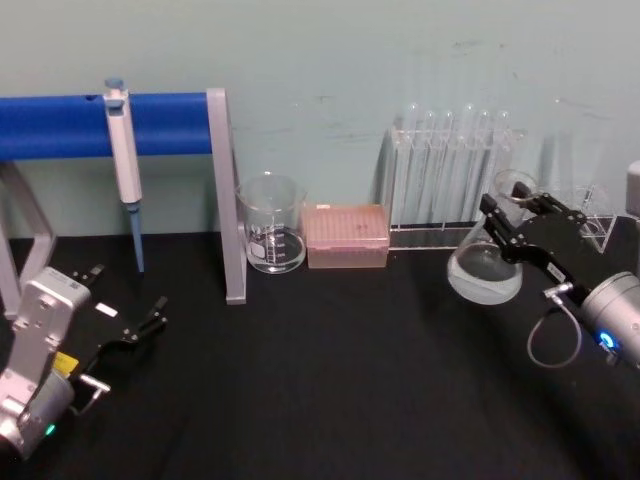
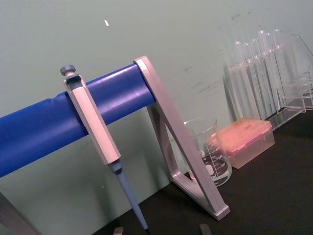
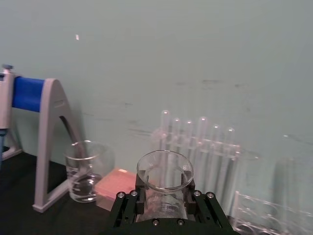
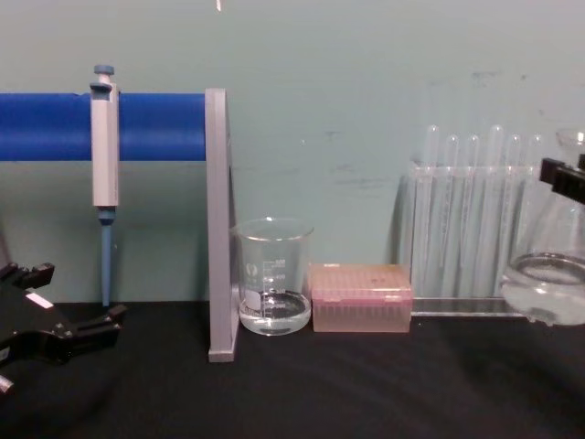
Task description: Grasp the erlenmeyer flask with one hand, shake it three times, then place it back.
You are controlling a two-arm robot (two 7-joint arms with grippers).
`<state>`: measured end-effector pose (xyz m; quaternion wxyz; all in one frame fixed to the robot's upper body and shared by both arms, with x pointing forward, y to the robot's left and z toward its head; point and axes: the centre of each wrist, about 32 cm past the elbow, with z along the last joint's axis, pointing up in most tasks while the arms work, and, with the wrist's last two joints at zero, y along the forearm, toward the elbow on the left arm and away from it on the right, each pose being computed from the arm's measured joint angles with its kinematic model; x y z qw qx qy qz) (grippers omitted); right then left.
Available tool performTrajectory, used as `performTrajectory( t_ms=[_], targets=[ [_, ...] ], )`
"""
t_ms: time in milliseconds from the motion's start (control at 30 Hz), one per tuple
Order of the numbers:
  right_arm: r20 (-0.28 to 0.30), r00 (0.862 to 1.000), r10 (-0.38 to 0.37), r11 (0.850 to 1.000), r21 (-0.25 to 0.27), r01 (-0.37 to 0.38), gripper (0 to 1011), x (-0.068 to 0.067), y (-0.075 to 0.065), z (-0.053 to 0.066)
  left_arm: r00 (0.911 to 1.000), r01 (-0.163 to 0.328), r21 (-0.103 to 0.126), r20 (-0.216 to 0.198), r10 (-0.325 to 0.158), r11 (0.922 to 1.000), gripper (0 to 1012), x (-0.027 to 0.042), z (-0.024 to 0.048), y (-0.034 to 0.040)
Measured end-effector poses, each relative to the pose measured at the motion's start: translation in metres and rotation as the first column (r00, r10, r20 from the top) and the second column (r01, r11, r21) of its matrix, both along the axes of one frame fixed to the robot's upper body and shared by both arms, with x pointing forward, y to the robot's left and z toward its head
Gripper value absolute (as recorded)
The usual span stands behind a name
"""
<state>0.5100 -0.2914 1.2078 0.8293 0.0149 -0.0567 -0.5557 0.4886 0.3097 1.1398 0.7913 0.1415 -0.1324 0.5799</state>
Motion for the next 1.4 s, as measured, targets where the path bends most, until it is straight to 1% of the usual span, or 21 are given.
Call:
performTrajectory(
  t_ms=[167,333,567,667,700,800,833,933,1000,1033,1100,1133,1267,1300,1333,1367,1400],
  targets=[
    [0.000,1.000,-0.022,1.000,-0.004,0.022,450,-0.002,-0.003,0.000,1.0000,0.000,0.000,0.000,0.000,1.0000,1001,0.0000,0.0000,0.0000],
    [0.001,1.000,-0.007,1.000,-0.006,0.007,450,-0.001,-0.002,0.000,1.0000,0.000,0.000,0.000,0.000,1.0000,1001,0.0000,0.0000,0.0000],
    [0.005,0.998,0.059,0.998,-0.012,-0.059,450,0.001,0.005,0.001,1.0000,0.000,0.000,0.000,0.000,1.0000,1001,0.0000,0.0000,0.0000],
    [0.005,0.994,0.111,0.994,-0.014,-0.111,450,0.002,0.012,0.001,1.0000,0.000,0.000,0.000,0.000,1.0000,1001,0.0000,0.0000,0.0000],
    [0.005,0.994,0.111,0.994,-0.014,-0.111,450,0.002,0.012,0.001,1.0000,0.000,0.000,0.000,0.000,1.0000,1001,0.0000,0.0000,0.0000],
    [0.005,0.988,0.156,0.988,-0.017,-0.156,450,0.003,0.018,0.001,1.0000,0.000,0.000,0.000,0.000,1.0000,1000,0.0000,0.0000,0.0000],
    [0.006,0.984,0.180,0.984,-0.018,-0.180,450,0.004,0.022,0.002,1.0000,0.000,0.000,0.000,0.000,1.0000,1001,0.0000,0.0000,0.0000],
    [0.005,0.975,0.220,0.975,-0.020,-0.220,450,0.004,0.027,0.001,1.0000,0.000,0.000,0.000,0.000,1.0000,1001,0.0000,0.0000,0.0000],
    [0.004,0.966,0.257,0.966,-0.020,-0.257,450,0.004,0.032,0.001,1.0000,0.000,0.000,0.000,0.000,1.0000,1001,0.0000,0.0000,0.0000],
    [0.002,0.959,0.284,0.959,-0.021,-0.284,450,0.005,0.036,0.001,1.0000,0.000,0.000,0.000,0.000,1.0000,1001,0.0000,0.0000,0.0000],
    [0.000,0.951,0.309,0.951,-0.022,-0.309,450,0.005,0.039,0.001,1.0000,0.000,0.000,0.000,0.000,1.0000,1001,0.0000,0.0000,0.0000],
    [-0.001,0.944,0.330,0.944,-0.023,-0.330,450,0.005,0.042,0.001,1.0000,0.000,0.000,0.000,0.000,1.0000,1000,0.0000,0.0000,0.0000],
    [-0.005,0.928,0.374,0.927,-0.024,-0.374,450,0.005,0.048,0.001,1.0000,0.000,0.000,0.000,0.000,1.0000,1001,0.0000,0.0000,0.0000],
    [-0.006,0.919,0.393,0.919,-0.025,-0.393,450,0.005,0.050,0.001,1.0000,0.000,0.000,0.000,0.000,1.0000,1001,0.0000,0.0000,0.0000],
    [-0.007,0.914,0.405,0.914,-0.026,-0.405,450,0.005,0.052,0.001,1.0000,0.000,0.000,0.000,0.000,1.0000,1001,0.0000,0.0000,0.0000],
    [-0.009,0.905,0.426,0.904,-0.027,-0.426,450,0.005,0.054,0.001,1.0000,0.000,0.000,0.000,0.000,1.0000,1001,0.0000,0.0000,0.0000],
    [-0.010,0.900,0.436,0.900,-0.027,-0.436,450,0.005,0.056,0.001,1.0000,0.000,0.000,0.000,0.000,1.0000,1001,0.0000,0.0000,0.0000]
  ],
)
